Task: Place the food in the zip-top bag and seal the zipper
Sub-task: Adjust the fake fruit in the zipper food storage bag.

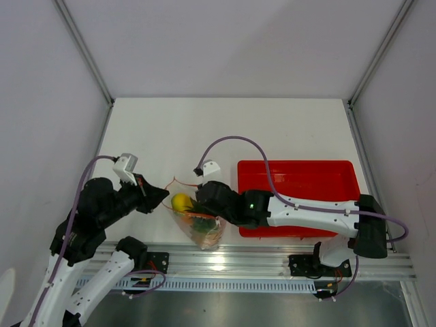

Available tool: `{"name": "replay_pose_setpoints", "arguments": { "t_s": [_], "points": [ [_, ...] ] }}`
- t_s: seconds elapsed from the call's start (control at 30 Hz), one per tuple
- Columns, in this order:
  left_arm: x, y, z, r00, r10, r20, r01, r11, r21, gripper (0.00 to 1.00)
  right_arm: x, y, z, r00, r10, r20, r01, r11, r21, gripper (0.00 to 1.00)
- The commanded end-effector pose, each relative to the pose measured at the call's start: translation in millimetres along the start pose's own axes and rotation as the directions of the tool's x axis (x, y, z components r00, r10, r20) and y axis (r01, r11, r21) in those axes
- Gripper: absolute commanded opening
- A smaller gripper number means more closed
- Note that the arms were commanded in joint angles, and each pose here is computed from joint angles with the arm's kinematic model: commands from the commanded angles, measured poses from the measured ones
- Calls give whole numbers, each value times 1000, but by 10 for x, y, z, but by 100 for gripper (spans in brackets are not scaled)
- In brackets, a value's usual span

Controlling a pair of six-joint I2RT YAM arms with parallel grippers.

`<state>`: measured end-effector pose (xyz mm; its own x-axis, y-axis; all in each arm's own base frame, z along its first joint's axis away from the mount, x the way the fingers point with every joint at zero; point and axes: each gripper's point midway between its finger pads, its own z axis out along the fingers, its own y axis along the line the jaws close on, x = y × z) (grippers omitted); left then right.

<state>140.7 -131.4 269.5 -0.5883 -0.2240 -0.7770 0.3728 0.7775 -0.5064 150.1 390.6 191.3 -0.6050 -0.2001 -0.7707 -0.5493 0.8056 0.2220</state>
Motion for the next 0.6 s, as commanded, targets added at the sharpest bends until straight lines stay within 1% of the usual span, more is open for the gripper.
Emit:
{"name": "replay_pose_setpoints", "arguments": {
  "t_s": [0.0, 0.07, 0.13, 0.17, 0.23, 0.27, 0.33, 0.37, 0.4, 0.43, 0.57],
  "points": [
    [-182, -73, -85, 998, 28, 63, -29, 1000, 9, 1, -280, 110, -130, 997, 8, 71, -4, 999, -53, 0],
    [-101, -38, -18, 999, 20, 36, -21, 1000, 10, 0, -198, 90, -56, 999, 13, 42, -11, 999, -49, 1],
    [-40, -16, 31, 1000, 10, 25, -10, 1000, 15, 1, -153, 114, -47, 999, 4, 32, -3, 999, -52, 9],
    [-37, -23, 35, 1000, 9, 27, -10, 1000, 21, 1, -139, 137, -55, 999, -8, 32, 9, 998, -56, 24],
    [-32, -15, 44, 1000, 9, 25, -9, 1000, 18, 1, -145, 155, -78, 999, -17, 38, 19, 998, -60, 33],
    [-29, -10, 54, 1000, 8, 22, -8, 1000, 17, 1, -181, 171, -114, 998, -20, 51, 24, 997, -70, 41],
    [-27, -13, 60, 1000, 9, 19, -9, 1000, 19, 1, -234, 186, -168, 997, -27, 68, 32, 996, -81, 50],
    [-24, -13, 66, 1000, 9, 17, -9, 1000, 19, 1, -263, 198, -197, 996, -33, 79, 40, 995, -91, 57],
    [-25, -12, 73, 1000, 7, 17, -8, 1000, 19, 0, -314, 215, -257, 995, -30, 95, 40, 994, -103, 59],
    [-26, -15, 77, 1000, 8, 18, -8, 1000, 21, 1, -354, 240, -295, 994, -29, 104, 42, 992, -120, 63],
    [-32, -40, 110, 1000, 1, 16, -2, 999, 37, 1, -509, 374, -502, 990, -28, 141, 58, 975, -213, 70]
  ]
}}
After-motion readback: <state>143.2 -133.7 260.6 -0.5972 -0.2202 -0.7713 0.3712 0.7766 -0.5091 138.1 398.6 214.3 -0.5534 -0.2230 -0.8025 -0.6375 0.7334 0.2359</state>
